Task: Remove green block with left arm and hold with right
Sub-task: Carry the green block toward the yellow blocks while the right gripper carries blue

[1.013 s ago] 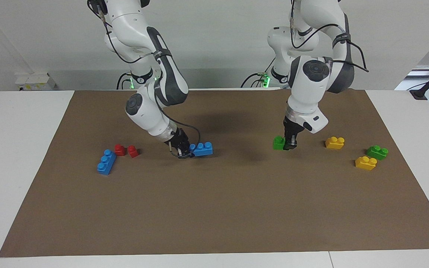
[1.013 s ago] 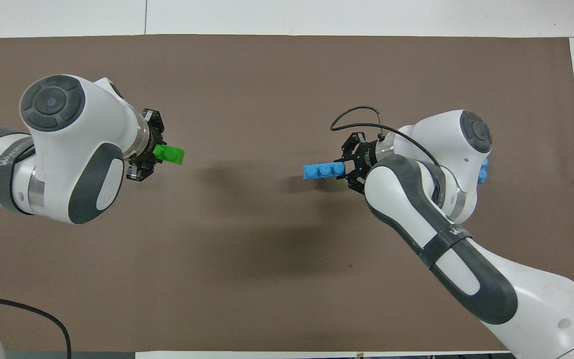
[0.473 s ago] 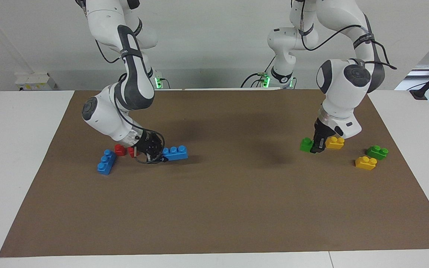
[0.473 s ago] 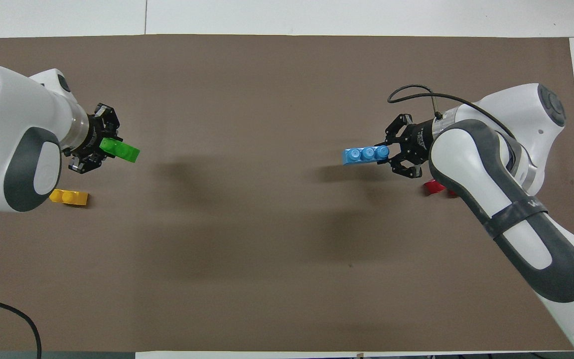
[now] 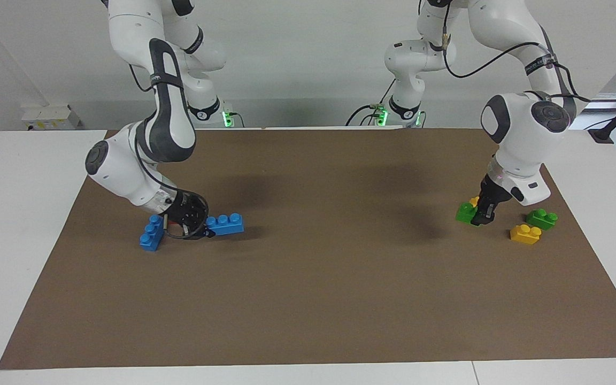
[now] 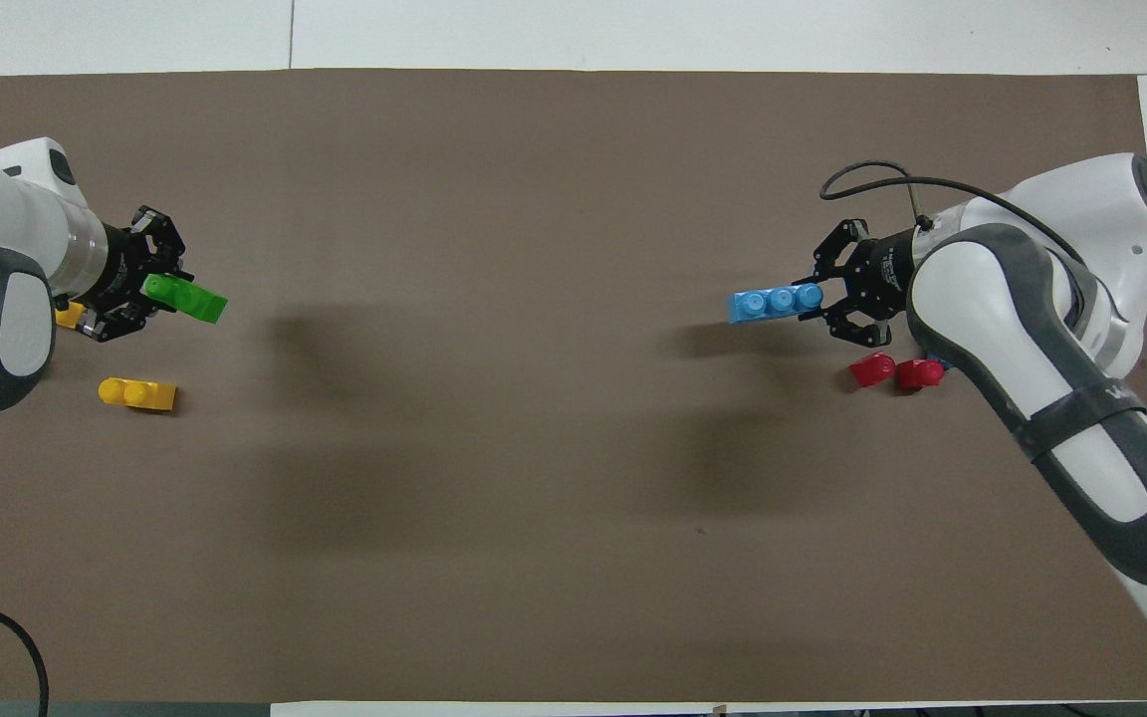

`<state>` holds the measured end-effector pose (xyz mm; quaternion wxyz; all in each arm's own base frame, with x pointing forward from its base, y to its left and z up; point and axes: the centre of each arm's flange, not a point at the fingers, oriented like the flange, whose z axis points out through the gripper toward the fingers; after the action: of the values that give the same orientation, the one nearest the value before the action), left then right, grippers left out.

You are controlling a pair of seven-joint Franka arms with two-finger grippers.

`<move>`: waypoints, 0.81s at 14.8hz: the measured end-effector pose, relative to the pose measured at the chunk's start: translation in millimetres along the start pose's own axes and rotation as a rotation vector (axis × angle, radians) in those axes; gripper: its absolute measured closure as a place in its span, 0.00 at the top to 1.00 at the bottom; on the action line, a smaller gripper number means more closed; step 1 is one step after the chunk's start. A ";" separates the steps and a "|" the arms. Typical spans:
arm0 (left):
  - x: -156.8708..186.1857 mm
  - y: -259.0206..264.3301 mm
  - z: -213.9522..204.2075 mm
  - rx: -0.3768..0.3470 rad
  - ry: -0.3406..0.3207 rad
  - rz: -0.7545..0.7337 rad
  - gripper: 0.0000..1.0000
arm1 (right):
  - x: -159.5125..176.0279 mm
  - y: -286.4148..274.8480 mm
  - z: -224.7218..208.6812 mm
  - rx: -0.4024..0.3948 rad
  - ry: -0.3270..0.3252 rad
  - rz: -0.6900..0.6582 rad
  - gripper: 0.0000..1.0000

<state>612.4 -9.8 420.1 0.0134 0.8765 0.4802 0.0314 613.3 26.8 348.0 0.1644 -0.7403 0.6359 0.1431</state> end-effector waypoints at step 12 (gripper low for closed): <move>56.2 -18.6 49.4 -0.033 0.022 0.075 0.35 | 67.8 6.3 -13.5 0.024 0.025 0.007 0.35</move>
<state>630.4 47.9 372.2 0.0213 0.8932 0.4465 0.0494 617.2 -40.4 331.3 0.1647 -0.7378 0.6422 0.1270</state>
